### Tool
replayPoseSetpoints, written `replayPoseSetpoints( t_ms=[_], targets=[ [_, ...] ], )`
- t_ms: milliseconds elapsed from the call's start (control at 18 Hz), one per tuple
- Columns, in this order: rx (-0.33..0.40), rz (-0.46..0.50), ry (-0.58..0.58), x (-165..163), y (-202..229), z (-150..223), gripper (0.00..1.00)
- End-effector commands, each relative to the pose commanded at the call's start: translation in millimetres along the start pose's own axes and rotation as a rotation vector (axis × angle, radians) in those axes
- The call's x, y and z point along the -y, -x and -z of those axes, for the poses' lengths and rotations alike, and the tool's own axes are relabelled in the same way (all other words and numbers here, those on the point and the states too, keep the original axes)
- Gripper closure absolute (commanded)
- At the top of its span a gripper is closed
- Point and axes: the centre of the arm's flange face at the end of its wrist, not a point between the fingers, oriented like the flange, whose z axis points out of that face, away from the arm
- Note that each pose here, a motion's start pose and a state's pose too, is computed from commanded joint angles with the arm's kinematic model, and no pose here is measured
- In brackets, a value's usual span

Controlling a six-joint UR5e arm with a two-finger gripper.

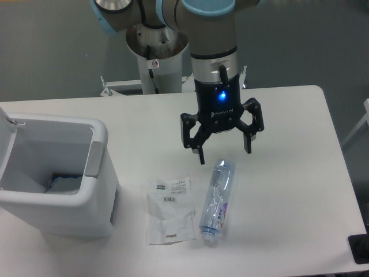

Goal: Place the trash in the trash can
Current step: 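Lower the open gripper over the clear plastic bottle, then close the gripper around the bottle's cap end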

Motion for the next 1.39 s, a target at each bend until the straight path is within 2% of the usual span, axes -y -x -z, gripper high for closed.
replayPoseSetpoints(
  t_ms=[333,500,611,722,833,1000,1111,1222,1389],
  targets=[
    [0.000,0.014,0.021,3,12,-35,0.00],
    [0.000,0.024,0.037,1,22,-86,0.00],
    [0.004,0.022,0.020,7,27,-129,0.00],
    [-0.006,0.046,0.053,12,32,-176,0.00],
    [-0.014,0.025,0.085,7,33,-201,0.00],
    [-0.035,-0.082,0.143,-6,35,-246,0.00],
    [-0.062,-0.143,0.206,-33,30,-260,0.00],
    [-0.080,-0.212,0.230,-47,25,-261,0.00],
    [-0.098,-0.306,0.243,-52,24,-255,0.00]
  ],
)
